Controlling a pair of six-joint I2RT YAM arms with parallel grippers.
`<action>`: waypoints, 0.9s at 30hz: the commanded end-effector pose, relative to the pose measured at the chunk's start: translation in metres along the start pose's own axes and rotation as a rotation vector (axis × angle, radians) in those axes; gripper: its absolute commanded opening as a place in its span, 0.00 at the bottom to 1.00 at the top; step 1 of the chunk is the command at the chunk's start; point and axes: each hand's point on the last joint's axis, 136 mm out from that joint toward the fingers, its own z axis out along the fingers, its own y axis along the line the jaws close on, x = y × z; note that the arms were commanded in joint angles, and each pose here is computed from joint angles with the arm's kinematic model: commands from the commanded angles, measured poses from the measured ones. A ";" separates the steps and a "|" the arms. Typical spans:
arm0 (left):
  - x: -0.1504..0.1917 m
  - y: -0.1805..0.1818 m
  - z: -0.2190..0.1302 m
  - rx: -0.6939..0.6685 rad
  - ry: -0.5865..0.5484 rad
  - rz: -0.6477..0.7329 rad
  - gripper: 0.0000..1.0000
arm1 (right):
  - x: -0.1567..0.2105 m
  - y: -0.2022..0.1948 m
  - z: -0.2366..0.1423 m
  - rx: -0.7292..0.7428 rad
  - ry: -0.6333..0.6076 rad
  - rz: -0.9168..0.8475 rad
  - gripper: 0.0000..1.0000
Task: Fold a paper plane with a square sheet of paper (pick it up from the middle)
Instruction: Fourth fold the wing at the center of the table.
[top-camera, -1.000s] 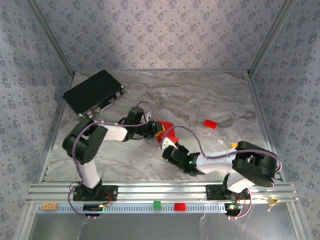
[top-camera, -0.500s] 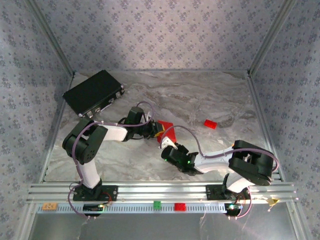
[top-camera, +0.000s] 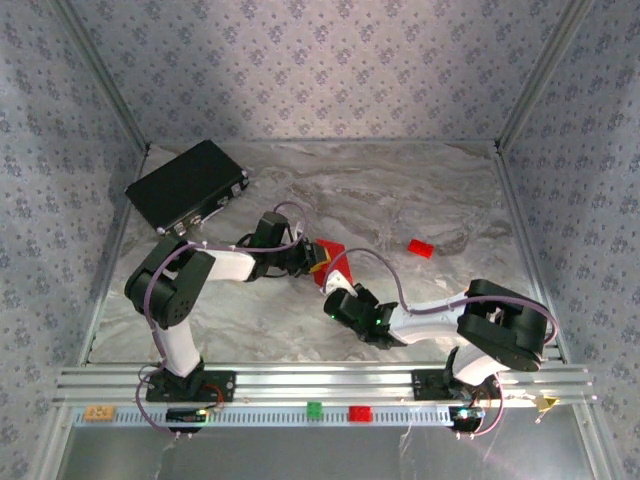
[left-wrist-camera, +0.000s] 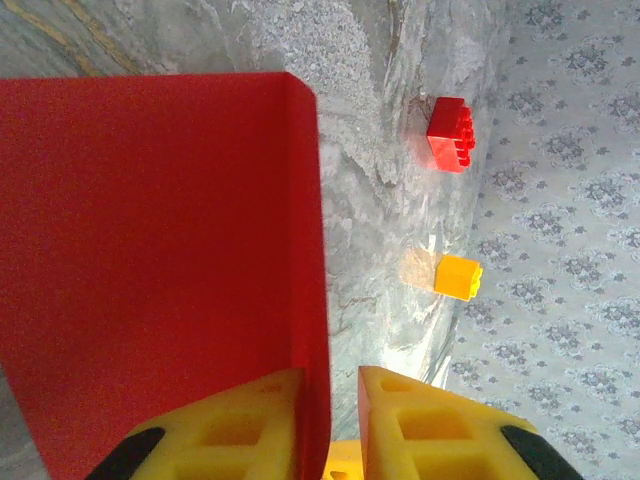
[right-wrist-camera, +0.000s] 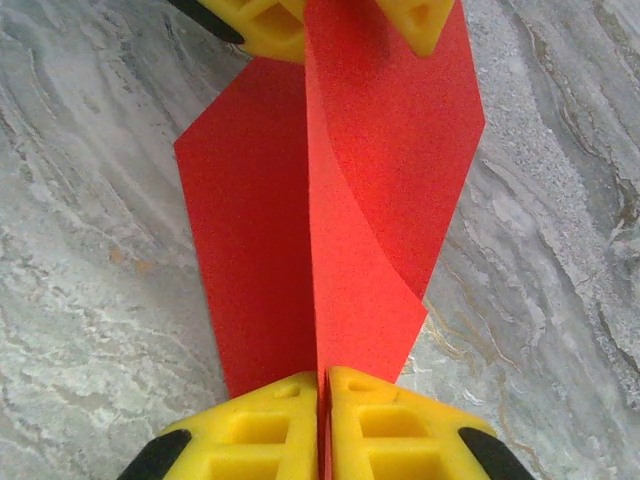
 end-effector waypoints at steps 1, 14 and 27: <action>-0.002 -0.008 0.000 0.007 0.000 0.020 0.20 | -0.003 -0.002 -0.001 -0.005 -0.005 0.042 0.11; -0.005 -0.011 -0.008 -0.017 -0.039 0.037 0.42 | -0.001 -0.001 0.002 -0.045 -0.003 0.110 0.07; -0.007 -0.008 -0.025 -0.086 -0.104 0.054 0.54 | 0.003 0.001 0.012 -0.151 -0.004 0.272 0.06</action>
